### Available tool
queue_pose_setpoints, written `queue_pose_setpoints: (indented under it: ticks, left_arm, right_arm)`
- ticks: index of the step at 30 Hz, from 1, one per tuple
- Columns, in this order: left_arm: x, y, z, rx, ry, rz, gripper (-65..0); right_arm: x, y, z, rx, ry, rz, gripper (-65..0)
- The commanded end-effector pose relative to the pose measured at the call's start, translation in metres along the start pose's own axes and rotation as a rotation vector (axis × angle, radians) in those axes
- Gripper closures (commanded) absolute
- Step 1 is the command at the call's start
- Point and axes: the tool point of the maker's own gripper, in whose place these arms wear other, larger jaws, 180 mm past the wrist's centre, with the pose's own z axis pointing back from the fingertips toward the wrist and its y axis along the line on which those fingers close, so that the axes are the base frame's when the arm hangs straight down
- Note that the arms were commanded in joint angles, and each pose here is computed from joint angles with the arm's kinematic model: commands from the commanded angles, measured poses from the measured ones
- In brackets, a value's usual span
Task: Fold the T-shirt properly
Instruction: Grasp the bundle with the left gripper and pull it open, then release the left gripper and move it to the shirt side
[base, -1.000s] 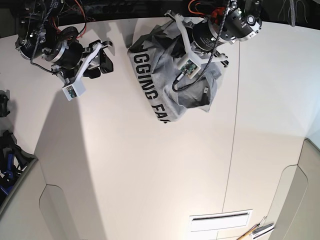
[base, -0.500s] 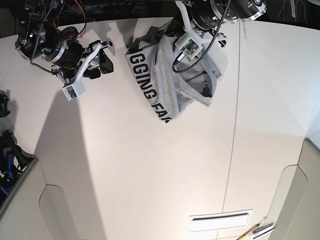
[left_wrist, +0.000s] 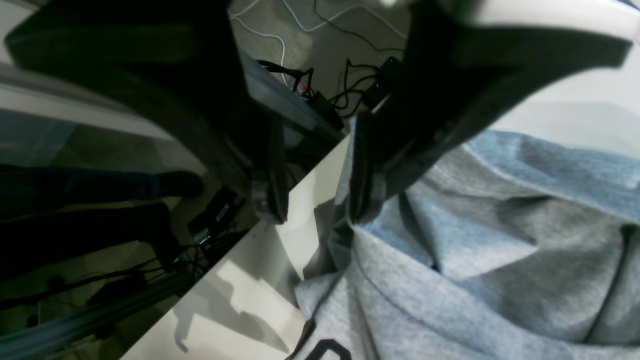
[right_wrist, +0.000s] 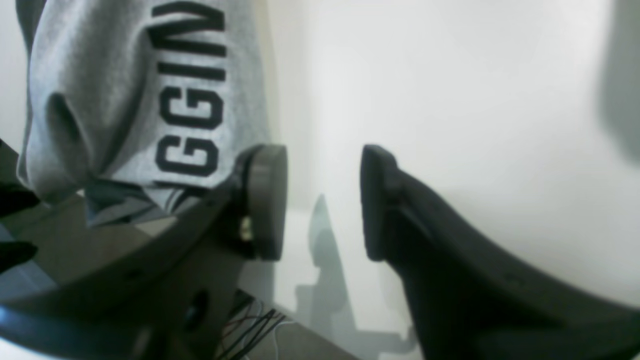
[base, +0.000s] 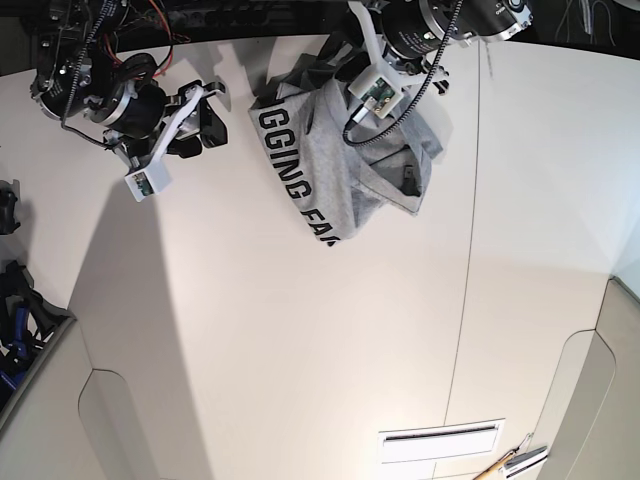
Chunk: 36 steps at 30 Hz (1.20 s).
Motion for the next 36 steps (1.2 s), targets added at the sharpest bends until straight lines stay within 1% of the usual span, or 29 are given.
queue_pose_setpoints:
  ticks: [1,7,11,14,17,20,22,24,28,36]
  left_arm:
    - [0.011,-0.005,0.003,-0.021,-0.041,-0.026,-24.4]
    - [0.033,0.013,0.002,0.026,-0.094,-0.048,-24.4]
    - [0.042,0.033,0.007,0.086,-0.122,-0.052,-24.4]
    - [0.053,0.061,0.018,0.171,-0.172,-0.047,-24.4]
    - [0.072,0.096,0.037,0.287,-0.264,-0.040,-24.4]
    - [0.090,0.131,0.062,0.417,-0.368,-0.004,-24.4]
    - [0.094,0.145,0.073,0.463,-0.401,0.024,-24.6]
    - [0.091,0.151,0.071,0.456,-0.404,0.057,-24.6]
    - [0.079,0.148,0.054,0.368,-0.390,0.117,-31.9]
    - [0.064,0.169,0.029,0.331,-0.348,0.199,-31.9]
  right_arm:
    - [0.011,0.002,0.003,0.007,-0.042,0.017,-24.2]
    - [0.011,0.002,0.003,0.006,-0.042,0.017,-24.2]
    - [0.011,0.001,0.003,0.004,-0.040,0.017,-24.2]
    - [0.011,0.001,0.003,0.004,-0.041,0.017,-24.2]
    - [0.011,0.001,0.003,0.004,-0.042,0.018,-24.2]
    - [0.011,0.001,0.003,0.004,-0.042,0.018,-24.2]
    - [0.011,0.001,0.003,0.004,-0.042,0.018,-24.2]
    - [0.012,0.001,0.003,0.004,-0.045,0.018,-24.2]
    - [0.013,0.001,0.003,0.004,-0.051,0.018,-24.2]
    - [0.013,0.001,0.003,0.004,-0.051,0.018,-24.2]
